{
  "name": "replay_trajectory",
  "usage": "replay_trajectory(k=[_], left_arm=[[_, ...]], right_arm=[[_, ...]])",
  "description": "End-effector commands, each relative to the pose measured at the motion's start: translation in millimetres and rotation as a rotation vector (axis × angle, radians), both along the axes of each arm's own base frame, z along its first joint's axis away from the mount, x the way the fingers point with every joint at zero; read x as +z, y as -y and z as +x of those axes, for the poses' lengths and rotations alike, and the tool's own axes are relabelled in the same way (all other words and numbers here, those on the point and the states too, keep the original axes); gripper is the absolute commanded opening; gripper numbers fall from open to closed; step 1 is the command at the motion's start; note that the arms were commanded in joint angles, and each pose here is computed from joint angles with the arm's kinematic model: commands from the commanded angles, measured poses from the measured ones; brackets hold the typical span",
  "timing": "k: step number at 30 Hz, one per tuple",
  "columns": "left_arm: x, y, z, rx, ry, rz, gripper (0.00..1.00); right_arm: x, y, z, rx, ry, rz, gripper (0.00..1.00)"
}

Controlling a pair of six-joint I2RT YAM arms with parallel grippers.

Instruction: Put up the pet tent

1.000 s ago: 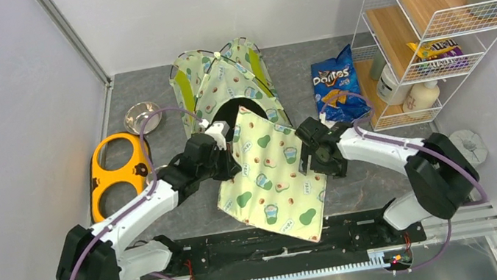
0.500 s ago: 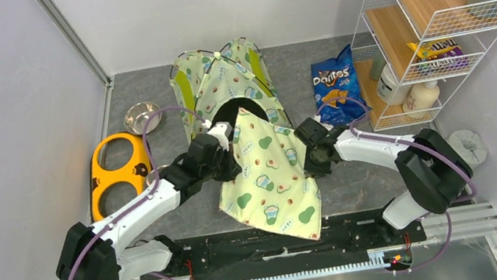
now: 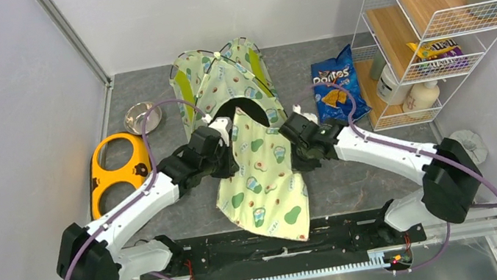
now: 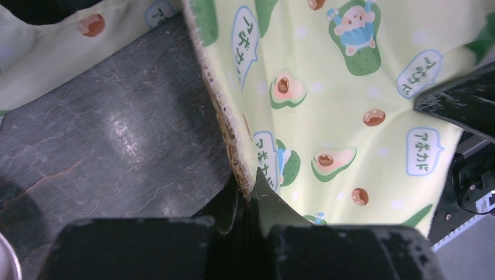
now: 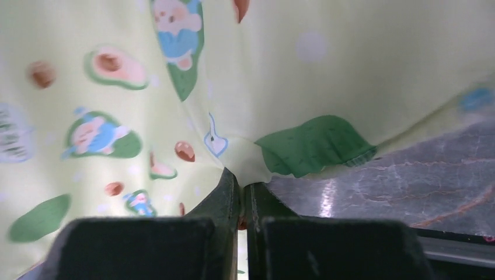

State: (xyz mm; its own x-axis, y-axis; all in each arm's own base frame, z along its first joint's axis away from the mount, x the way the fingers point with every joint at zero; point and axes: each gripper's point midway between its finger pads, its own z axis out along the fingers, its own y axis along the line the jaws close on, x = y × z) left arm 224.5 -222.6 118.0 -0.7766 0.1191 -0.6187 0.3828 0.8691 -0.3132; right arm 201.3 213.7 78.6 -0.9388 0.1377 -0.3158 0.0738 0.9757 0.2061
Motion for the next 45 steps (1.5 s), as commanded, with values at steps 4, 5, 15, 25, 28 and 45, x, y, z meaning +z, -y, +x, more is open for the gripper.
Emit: replay_trajectory(k=[4, 5, 15, 25, 28, 45], left_arm=[[19.6, -0.5, 2.0, 0.048, -0.038, 0.028, 0.02], [18.7, 0.5, 3.1, 0.054, -0.047, 0.030, 0.02], [5.7, 4.0, 10.4, 0.090, -0.099, 0.047, 0.02], [7.5, 5.6, 29.3, 0.130, -0.100, -0.033, 0.02], [5.9, 6.4, 32.1, 0.129, -0.100, -0.050, 0.02], [10.7, 22.3, 57.2, 0.036, -0.053, -0.080, 0.02]], right_arm=[[84.4, -59.3, 31.4, 0.131, 0.179, 0.107, 0.00], [88.0, -68.5, 34.9, 0.152, 0.188, 0.114, 0.00], [98.9, -148.2, 56.3, 0.433, 0.256, 0.259, 0.00], [62.9, -157.3, 84.3, 0.477, 0.197, 0.274, 0.02], [43.8, -149.6, 99.3, 0.455, 0.161, 0.260, 0.06], [65.2, -144.0, 162.2, 0.332, 0.412, 0.233, 0.16]])
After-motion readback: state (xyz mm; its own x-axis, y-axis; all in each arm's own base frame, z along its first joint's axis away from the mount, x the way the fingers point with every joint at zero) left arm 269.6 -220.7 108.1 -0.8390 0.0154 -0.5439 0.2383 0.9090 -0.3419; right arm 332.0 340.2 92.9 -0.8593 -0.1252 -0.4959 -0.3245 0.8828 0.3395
